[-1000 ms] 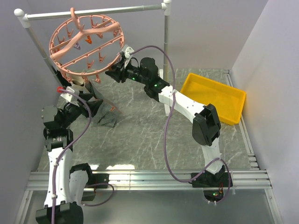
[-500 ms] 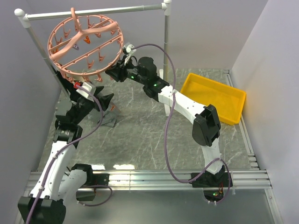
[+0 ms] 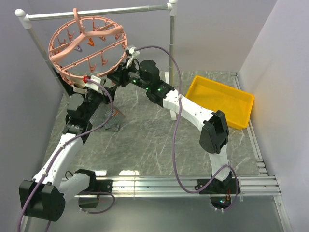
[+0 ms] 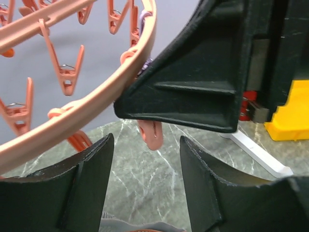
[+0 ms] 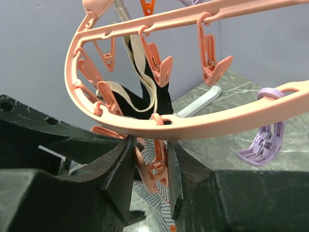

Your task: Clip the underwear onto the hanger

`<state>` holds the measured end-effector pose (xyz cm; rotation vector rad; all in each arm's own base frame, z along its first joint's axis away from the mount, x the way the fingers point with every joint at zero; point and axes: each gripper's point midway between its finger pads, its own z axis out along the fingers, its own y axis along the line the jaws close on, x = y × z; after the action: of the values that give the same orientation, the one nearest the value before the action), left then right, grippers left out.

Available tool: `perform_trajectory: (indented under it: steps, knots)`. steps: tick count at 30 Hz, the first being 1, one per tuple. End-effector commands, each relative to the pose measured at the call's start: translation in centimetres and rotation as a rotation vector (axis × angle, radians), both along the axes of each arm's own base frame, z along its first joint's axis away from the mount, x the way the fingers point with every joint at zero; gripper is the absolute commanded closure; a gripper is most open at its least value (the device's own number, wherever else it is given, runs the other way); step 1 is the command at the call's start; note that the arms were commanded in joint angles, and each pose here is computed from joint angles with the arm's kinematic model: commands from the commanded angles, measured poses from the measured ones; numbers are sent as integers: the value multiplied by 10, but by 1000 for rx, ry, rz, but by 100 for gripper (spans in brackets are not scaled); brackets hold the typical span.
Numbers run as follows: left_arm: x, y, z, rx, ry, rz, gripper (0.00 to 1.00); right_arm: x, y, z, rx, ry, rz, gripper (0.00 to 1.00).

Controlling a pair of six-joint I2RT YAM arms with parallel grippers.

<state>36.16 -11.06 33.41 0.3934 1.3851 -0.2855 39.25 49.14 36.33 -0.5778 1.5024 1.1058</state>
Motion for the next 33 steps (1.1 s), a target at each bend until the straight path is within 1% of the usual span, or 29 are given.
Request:
perform_trajectory:
  steps: [1,4,8,10,12,13,14,15,16,17,18,19,20,22,30,31,32,33]
  knots:
    - [4,4,41,-8,-127,36,38,-11,-15,57,90,-31,-27,100]
    - [9,2,41,-10,-126,30,41,-15,-14,58,97,-17,-11,100]
    - [17,-2,39,-36,-105,19,48,-19,-14,56,105,16,3,100]
    - [19,-4,40,-45,-105,9,50,-20,-15,57,107,23,3,100]
    - [22,-7,40,-52,-99,-7,56,-22,-15,56,104,30,6,100]
    - [22,-8,40,-53,-98,-11,63,-22,-16,56,103,34,3,100]
    - [23,-10,40,-50,-97,-23,67,-22,-17,56,102,35,5,100]
    - [21,-13,39,-79,-80,-39,71,-22,-17,55,102,39,7,97]
    - [20,-15,38,-78,-78,-48,78,-24,-17,55,99,41,10,90]
    - [19,-16,39,-78,-78,-61,81,-25,-17,55,102,43,18,75]
    - [16,-21,37,-73,-73,-89,84,-24,-19,55,101,44,22,67]
    - [14,-23,37,-78,-71,-102,92,-24,-20,56,110,51,25,60]
    - [10,-26,37,-77,-72,-123,94,-21,-23,55,113,58,29,47]
    - [7,-29,37,-86,-68,-146,96,-20,-25,55,125,71,38,41]
    - [1,-35,32,-92,-40,-186,99,-14,-35,57,155,88,89,42]
    - [2,-36,31,-91,-36,-189,99,-15,-36,57,156,84,92,44]
    - [2,-35,31,-94,-36,-190,99,-15,-36,56,153,82,100,49]
    - [2,-36,31,-93,-34,-191,99,-16,-35,55,152,84,104,51]
